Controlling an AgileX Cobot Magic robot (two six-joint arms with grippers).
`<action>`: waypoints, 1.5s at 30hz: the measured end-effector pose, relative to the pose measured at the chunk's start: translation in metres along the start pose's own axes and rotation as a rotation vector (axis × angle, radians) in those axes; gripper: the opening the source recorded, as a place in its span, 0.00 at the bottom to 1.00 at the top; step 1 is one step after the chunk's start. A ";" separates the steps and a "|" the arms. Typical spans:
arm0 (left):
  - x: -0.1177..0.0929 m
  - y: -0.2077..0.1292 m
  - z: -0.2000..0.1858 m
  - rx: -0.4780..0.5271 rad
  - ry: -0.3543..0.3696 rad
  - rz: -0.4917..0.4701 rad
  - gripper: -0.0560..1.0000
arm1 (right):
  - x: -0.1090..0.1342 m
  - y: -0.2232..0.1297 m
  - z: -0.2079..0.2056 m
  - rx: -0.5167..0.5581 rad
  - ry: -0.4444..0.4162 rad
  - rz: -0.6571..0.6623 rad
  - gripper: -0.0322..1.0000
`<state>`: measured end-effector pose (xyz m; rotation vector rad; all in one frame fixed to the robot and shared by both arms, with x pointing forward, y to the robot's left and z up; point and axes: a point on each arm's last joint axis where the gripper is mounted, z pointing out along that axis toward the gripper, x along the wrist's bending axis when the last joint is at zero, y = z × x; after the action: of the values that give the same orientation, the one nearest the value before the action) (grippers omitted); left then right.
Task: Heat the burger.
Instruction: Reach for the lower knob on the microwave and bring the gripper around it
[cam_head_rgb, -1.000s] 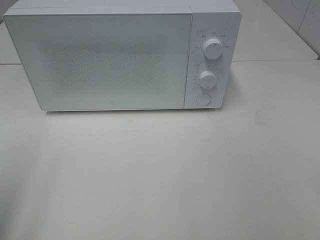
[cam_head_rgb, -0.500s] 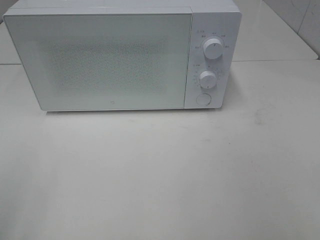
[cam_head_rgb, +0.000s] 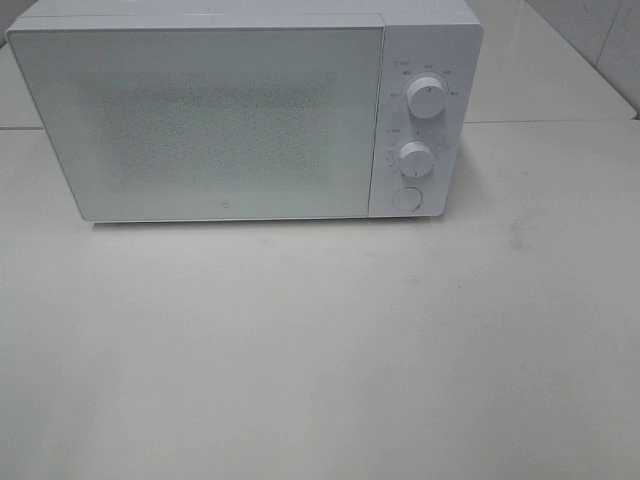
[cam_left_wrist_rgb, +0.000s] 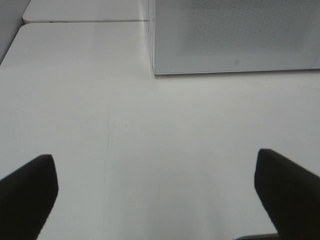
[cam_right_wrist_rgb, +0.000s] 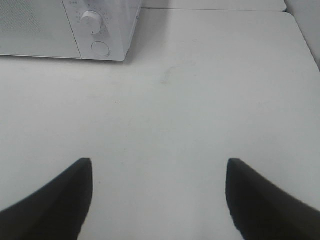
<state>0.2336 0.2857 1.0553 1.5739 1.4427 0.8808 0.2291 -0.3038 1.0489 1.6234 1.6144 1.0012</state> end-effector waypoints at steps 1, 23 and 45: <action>0.000 0.000 0.000 -0.001 0.000 0.000 0.99 | 0.000 0.000 0.000 0.000 0.000 0.000 0.73; 0.000 0.000 0.000 -0.003 -0.001 0.000 0.99 | 0.000 0.000 0.000 0.000 0.000 0.000 0.73; 0.000 0.000 0.000 -0.003 -0.002 0.000 0.99 | 0.005 0.035 0.016 0.005 0.002 -0.005 0.71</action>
<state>0.2331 0.2855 1.0553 1.5715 1.4399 0.8810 0.2602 -0.2992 1.0710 1.6217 1.6229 0.9977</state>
